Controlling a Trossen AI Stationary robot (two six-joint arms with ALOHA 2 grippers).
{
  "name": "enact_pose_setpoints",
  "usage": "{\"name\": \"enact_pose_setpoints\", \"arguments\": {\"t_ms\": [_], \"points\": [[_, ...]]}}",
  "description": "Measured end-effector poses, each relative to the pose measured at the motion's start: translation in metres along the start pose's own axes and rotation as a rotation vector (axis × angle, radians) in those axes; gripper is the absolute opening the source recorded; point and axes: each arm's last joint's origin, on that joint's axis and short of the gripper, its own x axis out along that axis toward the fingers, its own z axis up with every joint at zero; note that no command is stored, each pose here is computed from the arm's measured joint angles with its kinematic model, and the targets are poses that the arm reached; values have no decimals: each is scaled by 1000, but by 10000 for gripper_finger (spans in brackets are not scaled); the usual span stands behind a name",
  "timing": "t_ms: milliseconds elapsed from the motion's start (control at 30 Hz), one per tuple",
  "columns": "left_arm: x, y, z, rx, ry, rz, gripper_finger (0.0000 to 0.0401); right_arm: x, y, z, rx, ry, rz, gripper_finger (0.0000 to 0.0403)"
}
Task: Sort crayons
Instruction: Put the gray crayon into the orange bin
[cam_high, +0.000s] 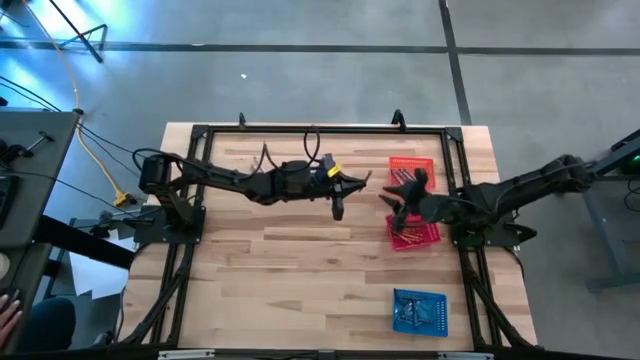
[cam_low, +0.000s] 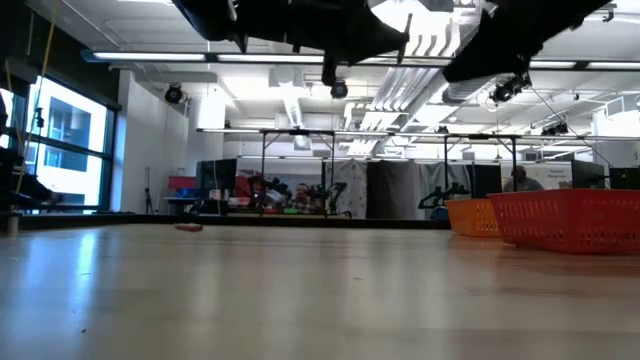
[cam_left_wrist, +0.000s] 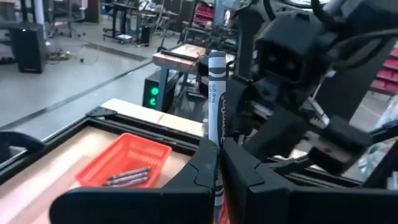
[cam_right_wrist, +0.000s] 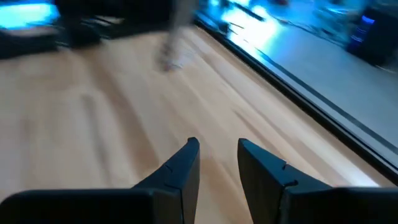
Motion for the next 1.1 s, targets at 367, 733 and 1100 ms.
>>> {"name": "enact_pose_setpoints", "arguments": {"t_ms": [367, 733, 1100], "points": [[7, -13, -17, -17, -3, -38, 3, -8, 17, 23, 3, -190, 240, 102], [6, -29, -23, 1, -10, 3, 3, -3, 12, 28, 34, -209, 238, 102], [4, -37, -24, 17, -27, 18, 3, 0, 8, 30, 46, -211, 263, 102]]}}
